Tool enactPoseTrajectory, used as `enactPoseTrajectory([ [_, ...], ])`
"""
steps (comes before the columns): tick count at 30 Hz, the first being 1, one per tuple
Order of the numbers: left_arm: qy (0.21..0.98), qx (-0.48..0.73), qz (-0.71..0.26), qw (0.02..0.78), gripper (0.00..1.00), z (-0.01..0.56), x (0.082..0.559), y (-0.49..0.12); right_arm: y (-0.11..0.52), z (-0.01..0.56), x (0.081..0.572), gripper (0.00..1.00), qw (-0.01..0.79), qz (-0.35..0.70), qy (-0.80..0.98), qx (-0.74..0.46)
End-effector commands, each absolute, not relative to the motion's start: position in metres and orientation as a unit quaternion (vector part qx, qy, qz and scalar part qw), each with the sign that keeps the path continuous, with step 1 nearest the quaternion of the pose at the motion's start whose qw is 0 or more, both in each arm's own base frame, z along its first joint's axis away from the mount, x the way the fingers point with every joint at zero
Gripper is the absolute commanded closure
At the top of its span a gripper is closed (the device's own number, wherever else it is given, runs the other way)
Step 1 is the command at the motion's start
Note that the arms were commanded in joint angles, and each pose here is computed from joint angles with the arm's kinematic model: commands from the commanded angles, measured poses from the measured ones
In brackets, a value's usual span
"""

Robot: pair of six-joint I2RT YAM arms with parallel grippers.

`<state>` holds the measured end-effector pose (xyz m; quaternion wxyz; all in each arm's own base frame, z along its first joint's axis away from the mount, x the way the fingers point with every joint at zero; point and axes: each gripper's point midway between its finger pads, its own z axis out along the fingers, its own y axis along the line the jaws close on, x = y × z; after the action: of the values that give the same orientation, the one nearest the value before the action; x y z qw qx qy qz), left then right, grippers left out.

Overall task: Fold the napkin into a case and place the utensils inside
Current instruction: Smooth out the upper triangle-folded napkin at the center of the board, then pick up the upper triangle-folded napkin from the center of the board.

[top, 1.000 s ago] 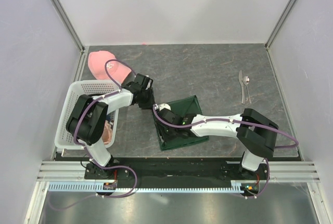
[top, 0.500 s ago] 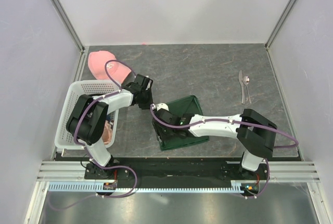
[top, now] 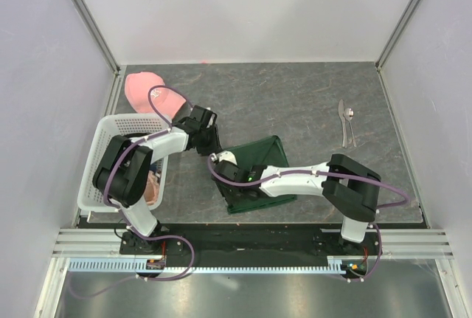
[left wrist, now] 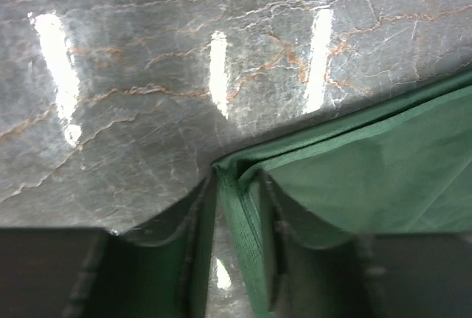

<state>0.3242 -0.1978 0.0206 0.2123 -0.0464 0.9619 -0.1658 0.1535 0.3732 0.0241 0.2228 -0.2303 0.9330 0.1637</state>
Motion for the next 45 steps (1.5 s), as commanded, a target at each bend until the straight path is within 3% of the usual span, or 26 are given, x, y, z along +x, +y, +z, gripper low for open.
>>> enactPoseTrajectory([
  [1, 0.960, -0.057, -0.163, 0.219, 0.54, 0.030, 0.316, -0.192, 0.381, 0.019, 0.157, 0.56, 0.234, 0.151, 0.934, -0.226],
  [6, 0.956, -0.072, -0.175, 0.226, 0.47, 0.041, 0.309, -0.190, 0.376, 0.005, 0.151, 0.55, 0.231, 0.124, 0.941, -0.213],
  [20, 0.951, -0.154, -0.124, 0.236, 0.44, 0.051, 0.297, -0.159, 0.340, -0.032, 0.139, 0.56, 0.249, -0.052, 0.936, -0.245],
  [26, 0.950, -0.141, -0.153, 0.234, 0.43, 0.061, 0.297, -0.169, 0.331, -0.025, 0.142, 0.72, 0.264, -0.062, 0.930, -0.247],
  [29, 0.951, -0.138, -0.176, 0.213, 0.39, 0.058, 0.291, -0.178, 0.336, -0.016, 0.144, 0.85, 0.277, -0.040, 0.927, -0.248],
  [30, 0.950, -0.136, -0.187, 0.208, 0.39, 0.057, 0.289, -0.183, 0.333, -0.016, 0.142, 0.93, 0.275, -0.037, 0.928, -0.248],
  [32, 0.950, -0.140, -0.195, 0.201, 0.39, 0.056, 0.287, -0.186, 0.338, -0.007, 0.144, 0.99, 0.280, -0.013, 0.928, -0.244],
  [45, 0.932, -0.138, -0.295, 0.162, 0.38, 0.052, 0.270, -0.217, 0.343, 0.040, 0.150, 1.00, 0.272, 0.112, 0.931, -0.217],
])
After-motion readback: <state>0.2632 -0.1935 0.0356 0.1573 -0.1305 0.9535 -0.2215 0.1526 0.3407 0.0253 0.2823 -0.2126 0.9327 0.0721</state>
